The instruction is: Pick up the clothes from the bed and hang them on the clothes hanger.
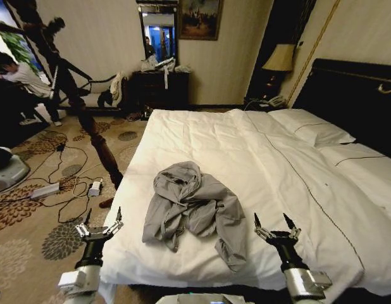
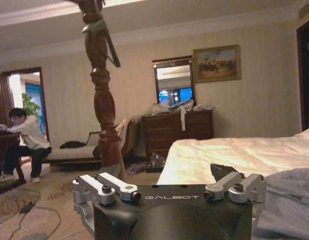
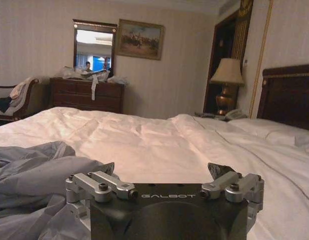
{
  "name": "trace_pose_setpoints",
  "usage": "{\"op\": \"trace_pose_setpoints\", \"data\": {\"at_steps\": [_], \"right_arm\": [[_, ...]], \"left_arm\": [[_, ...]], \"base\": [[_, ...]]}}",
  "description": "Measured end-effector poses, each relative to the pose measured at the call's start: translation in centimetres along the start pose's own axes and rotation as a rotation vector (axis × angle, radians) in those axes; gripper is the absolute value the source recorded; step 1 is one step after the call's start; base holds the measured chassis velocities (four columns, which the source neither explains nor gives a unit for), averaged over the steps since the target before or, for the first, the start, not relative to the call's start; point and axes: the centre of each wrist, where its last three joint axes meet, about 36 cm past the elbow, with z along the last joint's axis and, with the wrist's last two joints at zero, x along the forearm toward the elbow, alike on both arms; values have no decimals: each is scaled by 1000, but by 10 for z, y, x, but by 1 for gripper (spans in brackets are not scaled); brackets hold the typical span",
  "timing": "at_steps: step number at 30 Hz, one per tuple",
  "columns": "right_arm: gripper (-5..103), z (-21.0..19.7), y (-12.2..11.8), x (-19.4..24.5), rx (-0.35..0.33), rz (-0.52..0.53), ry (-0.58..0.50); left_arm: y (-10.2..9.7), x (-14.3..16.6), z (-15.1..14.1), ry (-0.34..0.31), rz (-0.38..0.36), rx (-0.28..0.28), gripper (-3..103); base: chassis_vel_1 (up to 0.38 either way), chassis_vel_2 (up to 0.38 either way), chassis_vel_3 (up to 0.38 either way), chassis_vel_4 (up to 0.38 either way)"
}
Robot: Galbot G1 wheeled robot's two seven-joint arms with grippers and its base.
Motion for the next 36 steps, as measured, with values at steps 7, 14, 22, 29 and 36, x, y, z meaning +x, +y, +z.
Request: {"op": "trace_pose_setpoints", "data": {"at_steps": [7,14,22,29,36], "right_arm": [[100,-8,1,-2,-90,10,30],[100,-26,8,-12,-325,-23,153],[100,-79,6,-44,-800,-178,334],[100,-89,26,-86,-924,-416,467],[100,-51,67,-153,-935,-477,577]], "left_arm": [[-2,2,10,31,11,7,100],[2,4,20,68,15,20,100],[8,7,34,118,11,24,100],[7,18,38,148,-7,11,100],[3,20,35,155,-17,-19,100]], "base": [[0,0,0,0],[0,0,0,0],[0,0,0,0],[0,0,0,0],[0,0,0,0]]}}
